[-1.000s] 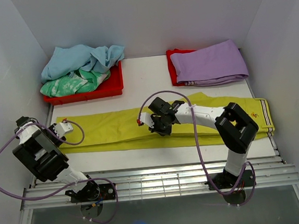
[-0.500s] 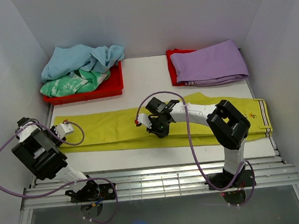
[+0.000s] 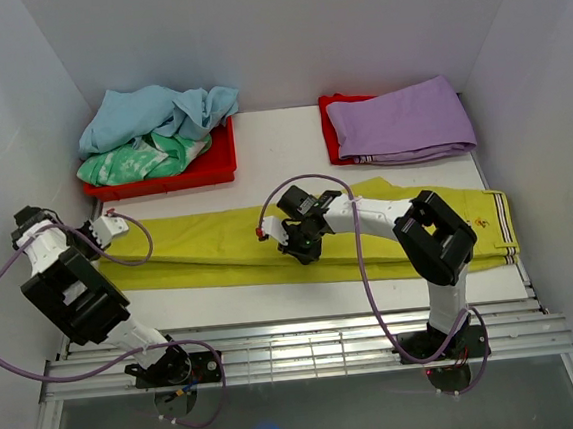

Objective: Fold and stack the trousers
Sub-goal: Fold the trousers

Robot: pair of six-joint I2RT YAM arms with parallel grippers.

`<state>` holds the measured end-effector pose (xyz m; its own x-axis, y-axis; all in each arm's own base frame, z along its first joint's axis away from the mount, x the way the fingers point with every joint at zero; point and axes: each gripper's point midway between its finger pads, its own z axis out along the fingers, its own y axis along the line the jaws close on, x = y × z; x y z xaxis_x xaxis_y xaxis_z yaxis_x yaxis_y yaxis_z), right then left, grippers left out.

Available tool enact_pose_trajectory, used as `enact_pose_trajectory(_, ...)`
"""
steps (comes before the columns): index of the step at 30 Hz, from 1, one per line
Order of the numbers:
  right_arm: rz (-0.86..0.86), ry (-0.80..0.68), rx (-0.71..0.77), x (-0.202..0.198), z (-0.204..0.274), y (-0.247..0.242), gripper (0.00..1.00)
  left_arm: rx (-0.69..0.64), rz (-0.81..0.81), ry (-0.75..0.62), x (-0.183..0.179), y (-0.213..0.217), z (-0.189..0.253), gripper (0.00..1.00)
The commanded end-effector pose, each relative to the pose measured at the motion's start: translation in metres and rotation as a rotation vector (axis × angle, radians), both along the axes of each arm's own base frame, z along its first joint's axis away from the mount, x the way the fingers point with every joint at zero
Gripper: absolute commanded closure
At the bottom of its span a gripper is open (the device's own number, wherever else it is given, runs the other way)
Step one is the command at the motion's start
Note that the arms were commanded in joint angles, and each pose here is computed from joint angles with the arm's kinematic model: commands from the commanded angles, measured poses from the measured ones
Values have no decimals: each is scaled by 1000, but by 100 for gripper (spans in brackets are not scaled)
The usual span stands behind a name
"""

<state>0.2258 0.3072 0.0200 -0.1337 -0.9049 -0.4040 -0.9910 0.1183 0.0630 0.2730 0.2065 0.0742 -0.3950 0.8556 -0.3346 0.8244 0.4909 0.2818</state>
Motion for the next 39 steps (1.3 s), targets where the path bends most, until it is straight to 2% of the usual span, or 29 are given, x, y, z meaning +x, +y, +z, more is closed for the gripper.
enact_pose_trajectory(1, -5, 58, -64, -11, -24, -9, 92, 52, -1, -156, 25, 10, 64, 100)
enact_pose_trajectory(5, -10, 55, -71, -10, -25, -10, 92, 63, -8, -129, 18, 9, 76, 100)
enact_pose_trajectory(10, -24, 61, -75, -10, -26, -13, 92, 58, -5, -16, -9, 4, 40, 100)
enact_pose_trajectory(15, -30, 60, -87, -9, -26, -17, 92, 111, 45, 70, -27, 21, -3, 100)
enact_pose_trajectory(18, -41, 62, -92, -7, -28, -21, 92, 79, 82, 140, -38, 24, -31, 100)
enact_pose_trajectory(28, -56, 66, -99, -4, -27, -25, 92, 62, 157, 230, -52, 30, -84, 100)
enact_pose_trajectory(33, -59, 65, -100, -1, -25, -24, 92, 11, 190, 180, -40, 27, -69, 100)
enact_pose_trajectory(39, -68, 69, -113, -1, -29, -26, 92, 18, 202, 90, -19, 35, -6, 100)
